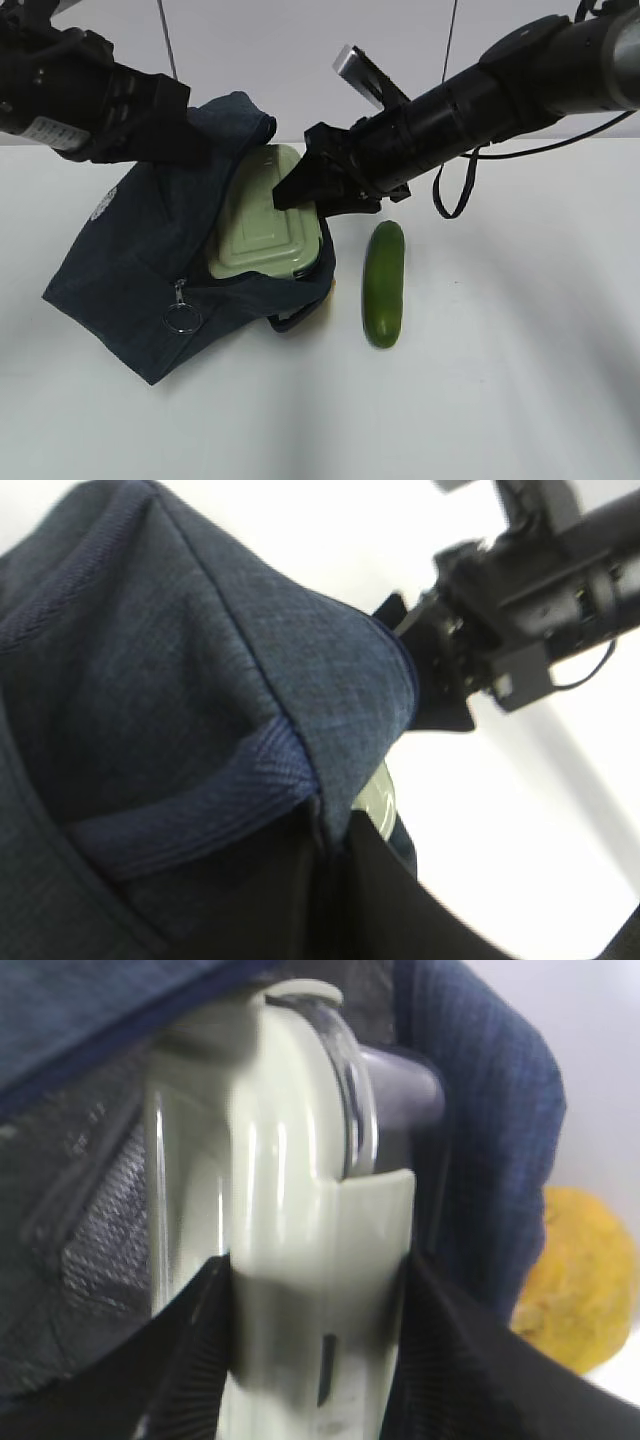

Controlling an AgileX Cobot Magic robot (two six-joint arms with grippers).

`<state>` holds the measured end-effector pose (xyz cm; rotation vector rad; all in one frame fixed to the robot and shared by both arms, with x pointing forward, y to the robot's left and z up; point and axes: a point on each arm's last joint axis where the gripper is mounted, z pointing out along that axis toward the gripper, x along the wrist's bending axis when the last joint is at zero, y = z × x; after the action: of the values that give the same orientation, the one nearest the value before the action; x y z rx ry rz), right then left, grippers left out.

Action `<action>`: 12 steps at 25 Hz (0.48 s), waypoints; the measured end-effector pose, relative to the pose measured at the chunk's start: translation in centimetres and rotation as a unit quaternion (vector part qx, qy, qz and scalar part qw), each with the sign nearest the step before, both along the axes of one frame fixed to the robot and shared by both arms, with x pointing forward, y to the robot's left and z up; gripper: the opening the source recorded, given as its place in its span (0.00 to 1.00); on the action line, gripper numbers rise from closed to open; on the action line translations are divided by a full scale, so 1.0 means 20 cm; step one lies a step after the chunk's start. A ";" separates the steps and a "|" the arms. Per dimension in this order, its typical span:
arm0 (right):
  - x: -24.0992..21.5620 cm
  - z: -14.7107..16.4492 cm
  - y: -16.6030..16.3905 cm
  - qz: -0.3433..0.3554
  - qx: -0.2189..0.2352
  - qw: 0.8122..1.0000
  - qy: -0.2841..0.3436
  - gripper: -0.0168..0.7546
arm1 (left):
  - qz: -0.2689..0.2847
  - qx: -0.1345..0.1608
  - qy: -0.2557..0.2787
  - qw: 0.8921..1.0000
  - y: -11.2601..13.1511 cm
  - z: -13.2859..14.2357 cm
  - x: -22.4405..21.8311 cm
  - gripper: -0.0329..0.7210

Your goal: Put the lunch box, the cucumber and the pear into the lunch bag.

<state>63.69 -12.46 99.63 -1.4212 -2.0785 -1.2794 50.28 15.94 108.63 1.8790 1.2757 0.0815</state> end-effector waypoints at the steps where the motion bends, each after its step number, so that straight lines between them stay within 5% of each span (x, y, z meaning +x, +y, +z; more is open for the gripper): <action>1: 0.00 -0.03 0.00 0.006 -0.002 1.000 0.008 0.51 | 0.001 0.000 -0.002 1.000 0.00 0.00 0.00 0.04; 12: -0.01 -0.01 0.09 0.021 0.041 0.999 -0.012 0.50 | 0.008 -0.005 -0.010 1.000 0.00 0.01 0.01 0.04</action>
<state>63.42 -10.64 99.44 -1.3267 -2.0359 -1.3546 50.49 15.94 108.78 1.8539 1.2752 0.1025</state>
